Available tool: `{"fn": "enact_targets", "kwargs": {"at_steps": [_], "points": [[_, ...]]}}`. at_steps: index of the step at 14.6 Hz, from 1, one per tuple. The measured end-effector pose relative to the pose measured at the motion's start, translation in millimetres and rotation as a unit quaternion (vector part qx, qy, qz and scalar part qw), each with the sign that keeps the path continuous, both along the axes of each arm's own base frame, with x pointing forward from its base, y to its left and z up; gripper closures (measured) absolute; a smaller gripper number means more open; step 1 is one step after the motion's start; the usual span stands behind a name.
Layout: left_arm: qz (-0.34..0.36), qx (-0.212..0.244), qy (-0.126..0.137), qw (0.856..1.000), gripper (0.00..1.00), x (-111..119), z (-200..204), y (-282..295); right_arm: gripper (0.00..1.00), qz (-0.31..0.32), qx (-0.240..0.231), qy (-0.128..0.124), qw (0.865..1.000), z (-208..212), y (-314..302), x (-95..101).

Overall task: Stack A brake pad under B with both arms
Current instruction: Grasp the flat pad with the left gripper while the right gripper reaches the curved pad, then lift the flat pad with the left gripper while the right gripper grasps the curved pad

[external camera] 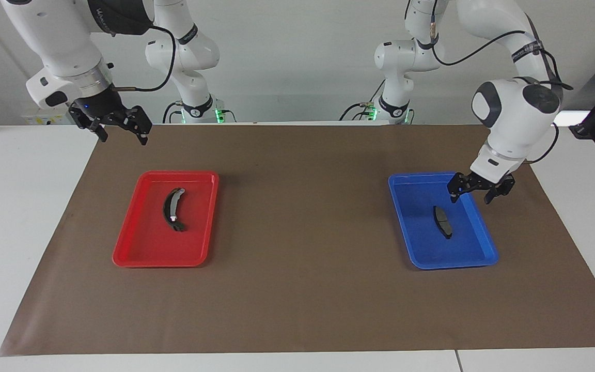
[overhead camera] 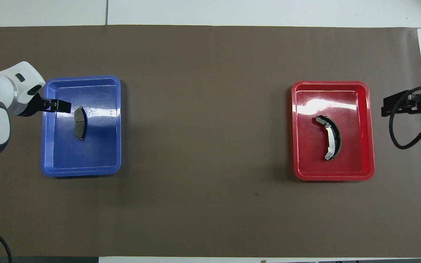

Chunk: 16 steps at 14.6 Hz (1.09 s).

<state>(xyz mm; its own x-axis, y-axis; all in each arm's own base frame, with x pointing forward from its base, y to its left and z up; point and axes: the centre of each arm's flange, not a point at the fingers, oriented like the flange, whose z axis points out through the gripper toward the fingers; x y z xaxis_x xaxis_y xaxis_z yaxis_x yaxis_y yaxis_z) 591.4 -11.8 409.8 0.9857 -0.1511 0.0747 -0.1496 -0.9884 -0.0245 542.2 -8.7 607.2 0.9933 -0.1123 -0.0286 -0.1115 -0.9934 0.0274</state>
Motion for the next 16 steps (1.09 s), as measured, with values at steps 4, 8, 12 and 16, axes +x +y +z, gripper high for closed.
{"fn": "enact_targets", "kwargs": {"at_steps": [4, 8, 12, 16], "points": [[0.000, 0.001, 0.007, 1.000, 0.01, 1.9, -40.5, -0.2, 0.00, 0.028, 0.003, -0.013, 1.000, -68.2, 1.9, -11.0], [0.011, 0.000, 0.004, 1.000, 0.02, -12.5, -74.3, 0.3, 0.00, 0.064, 0.012, -0.025, 0.998, -159.0, 4.5, -12.2], [0.028, 0.000, 0.016, 0.999, 0.07, -16.6, -97.4, -2.9, 0.00, 0.094, 0.017, -0.053, 0.994, -246.6, 6.5, -25.9], [0.029, 0.001, 0.025, 0.999, 0.11, -18.6, -115.0, -3.2, 0.00, 0.117, 0.014, -0.061, 0.991, -276.5, 3.7, -38.1]]}}
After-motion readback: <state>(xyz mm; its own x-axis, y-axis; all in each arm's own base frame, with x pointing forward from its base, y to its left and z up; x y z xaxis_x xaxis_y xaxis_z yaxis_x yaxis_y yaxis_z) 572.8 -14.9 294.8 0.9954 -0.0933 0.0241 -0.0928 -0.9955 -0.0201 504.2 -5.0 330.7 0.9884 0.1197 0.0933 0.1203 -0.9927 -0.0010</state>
